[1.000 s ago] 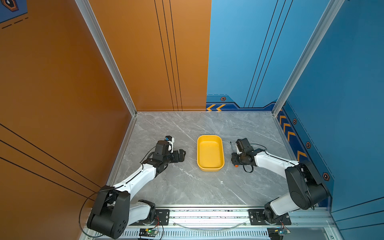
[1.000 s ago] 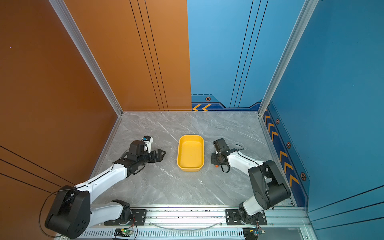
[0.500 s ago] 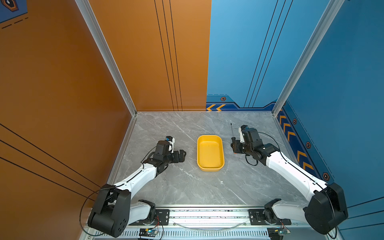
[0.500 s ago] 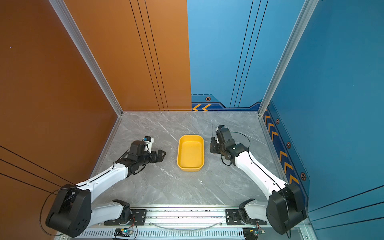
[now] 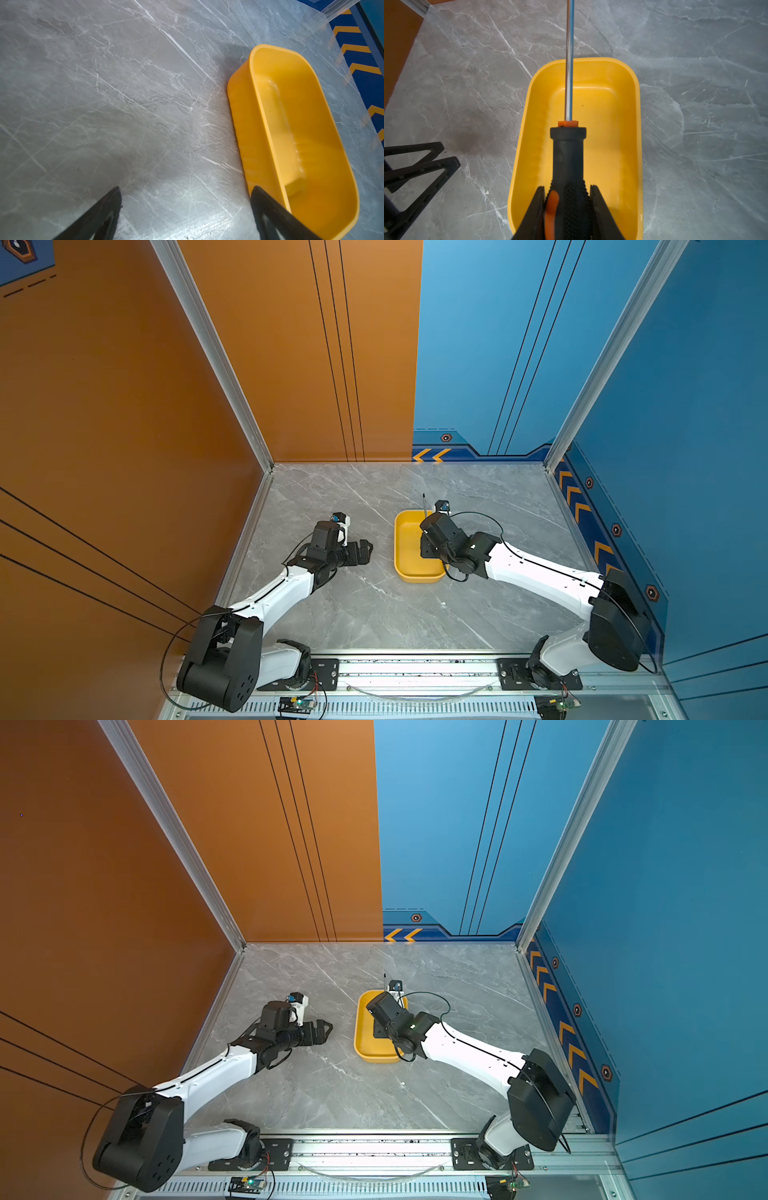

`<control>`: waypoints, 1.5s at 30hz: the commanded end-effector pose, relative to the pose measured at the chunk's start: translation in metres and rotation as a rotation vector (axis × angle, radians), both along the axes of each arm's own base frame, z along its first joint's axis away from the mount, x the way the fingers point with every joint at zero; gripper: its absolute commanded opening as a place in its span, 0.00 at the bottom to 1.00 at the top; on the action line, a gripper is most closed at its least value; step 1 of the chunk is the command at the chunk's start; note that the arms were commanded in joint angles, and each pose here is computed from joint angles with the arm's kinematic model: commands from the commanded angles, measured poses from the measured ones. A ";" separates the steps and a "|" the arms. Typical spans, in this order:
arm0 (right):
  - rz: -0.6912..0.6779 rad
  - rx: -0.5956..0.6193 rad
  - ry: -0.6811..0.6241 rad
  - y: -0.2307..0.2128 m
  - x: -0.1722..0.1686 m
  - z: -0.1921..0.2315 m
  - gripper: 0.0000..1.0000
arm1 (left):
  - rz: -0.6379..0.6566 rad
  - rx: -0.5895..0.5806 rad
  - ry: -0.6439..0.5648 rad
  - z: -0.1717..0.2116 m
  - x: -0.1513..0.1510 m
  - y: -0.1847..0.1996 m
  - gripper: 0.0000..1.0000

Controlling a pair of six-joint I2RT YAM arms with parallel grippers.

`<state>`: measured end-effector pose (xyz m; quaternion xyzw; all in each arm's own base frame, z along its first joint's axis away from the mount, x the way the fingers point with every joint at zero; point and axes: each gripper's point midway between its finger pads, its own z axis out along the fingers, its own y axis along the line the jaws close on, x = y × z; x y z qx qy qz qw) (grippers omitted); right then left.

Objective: Put the screwdriver in the bin
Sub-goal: 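Lift the screwdriver with the right gripper and carry it over the yellow bin, then lower the screwdriver into the yellow bin with the right gripper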

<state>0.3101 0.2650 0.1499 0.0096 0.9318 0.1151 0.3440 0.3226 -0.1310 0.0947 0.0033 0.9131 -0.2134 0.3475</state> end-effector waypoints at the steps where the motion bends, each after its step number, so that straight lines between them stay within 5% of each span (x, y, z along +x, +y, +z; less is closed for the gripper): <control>1: -0.102 -0.006 0.009 -0.007 0.003 -0.003 0.00 | -0.024 -0.026 -0.020 0.012 0.005 -0.009 0.98; 39: -0.089 -0.098 0.257 0.021 -0.007 -0.104 0.00 | -0.025 0.003 -0.009 0.006 0.002 -0.006 0.98; 45: -0.087 -0.102 0.272 0.021 -0.008 -0.110 0.12 | -0.026 0.008 -0.002 0.004 0.002 -0.006 0.98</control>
